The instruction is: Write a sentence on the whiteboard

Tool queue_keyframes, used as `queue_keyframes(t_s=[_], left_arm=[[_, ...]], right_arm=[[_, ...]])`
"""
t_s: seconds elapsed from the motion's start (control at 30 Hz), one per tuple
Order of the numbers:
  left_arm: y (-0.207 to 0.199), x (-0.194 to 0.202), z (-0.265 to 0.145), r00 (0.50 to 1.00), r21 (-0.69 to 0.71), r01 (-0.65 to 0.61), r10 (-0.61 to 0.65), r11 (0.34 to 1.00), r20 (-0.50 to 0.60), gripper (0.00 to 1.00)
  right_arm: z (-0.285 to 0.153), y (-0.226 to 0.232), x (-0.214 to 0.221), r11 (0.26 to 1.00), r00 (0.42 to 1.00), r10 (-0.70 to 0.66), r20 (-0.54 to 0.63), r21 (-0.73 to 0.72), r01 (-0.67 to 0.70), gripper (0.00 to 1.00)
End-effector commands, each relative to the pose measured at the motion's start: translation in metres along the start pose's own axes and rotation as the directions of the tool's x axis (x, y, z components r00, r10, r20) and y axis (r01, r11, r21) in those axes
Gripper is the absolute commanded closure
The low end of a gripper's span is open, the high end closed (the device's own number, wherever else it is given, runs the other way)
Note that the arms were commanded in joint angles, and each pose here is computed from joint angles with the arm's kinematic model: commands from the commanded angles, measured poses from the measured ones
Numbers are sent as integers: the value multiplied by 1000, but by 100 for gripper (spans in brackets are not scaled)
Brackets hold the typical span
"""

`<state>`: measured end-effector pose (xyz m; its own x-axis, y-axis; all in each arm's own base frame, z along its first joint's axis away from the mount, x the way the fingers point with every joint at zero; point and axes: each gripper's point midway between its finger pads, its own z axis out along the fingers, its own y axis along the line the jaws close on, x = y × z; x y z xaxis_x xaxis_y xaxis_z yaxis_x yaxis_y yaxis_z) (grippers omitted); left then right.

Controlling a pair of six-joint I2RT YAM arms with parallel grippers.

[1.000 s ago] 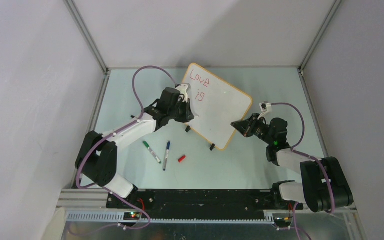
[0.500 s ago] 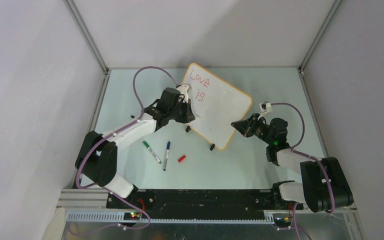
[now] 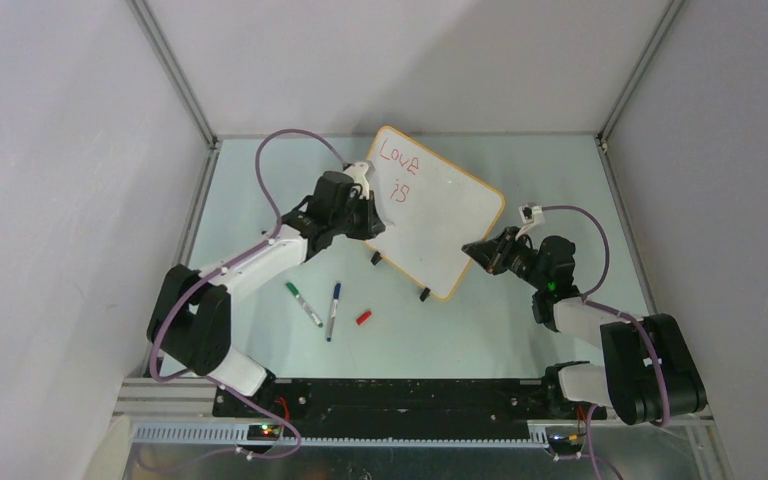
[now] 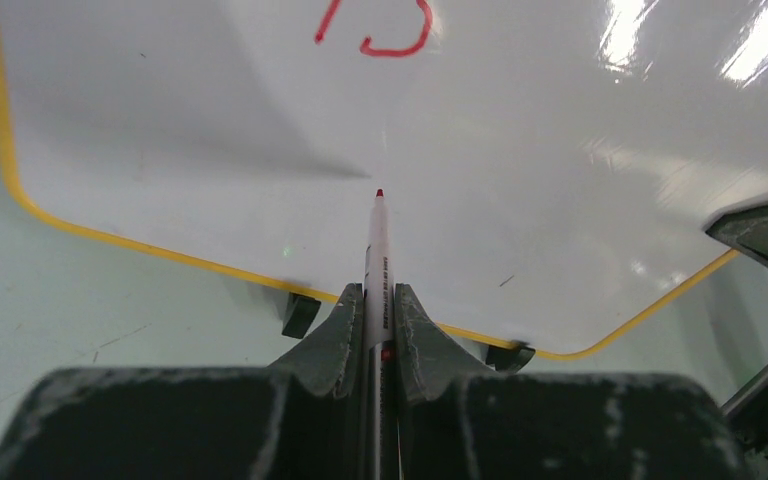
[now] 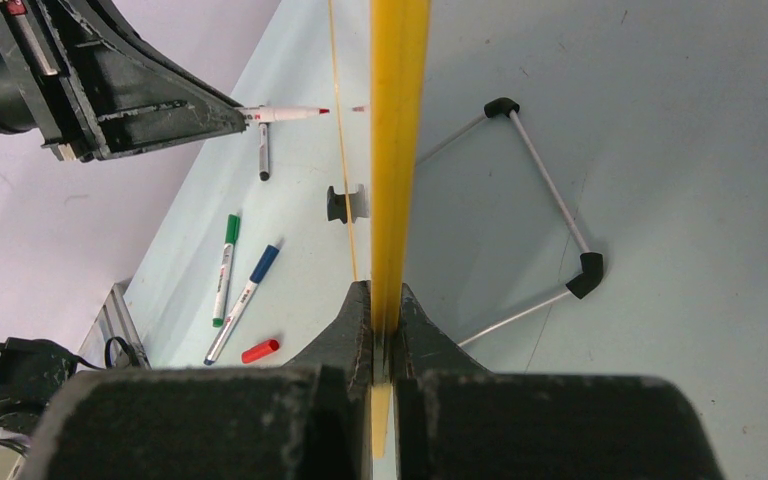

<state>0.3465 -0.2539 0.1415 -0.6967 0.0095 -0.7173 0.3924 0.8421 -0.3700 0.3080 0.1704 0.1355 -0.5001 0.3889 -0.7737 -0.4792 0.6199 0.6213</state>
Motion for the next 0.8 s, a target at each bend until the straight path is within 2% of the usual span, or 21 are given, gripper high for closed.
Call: queue_keyframes(t_s=[0.0, 0.77], left_arm=[[-4, -30, -11, 995, 12, 17, -18, 1000, 102, 100], [1, -23, 3, 997, 25, 54, -55, 998, 52, 100]], right_arm=[[0, -19, -6, 997, 999, -25, 37, 78, 22, 100], [-1, -18, -5, 997, 999, -22, 35, 77, 20, 100]])
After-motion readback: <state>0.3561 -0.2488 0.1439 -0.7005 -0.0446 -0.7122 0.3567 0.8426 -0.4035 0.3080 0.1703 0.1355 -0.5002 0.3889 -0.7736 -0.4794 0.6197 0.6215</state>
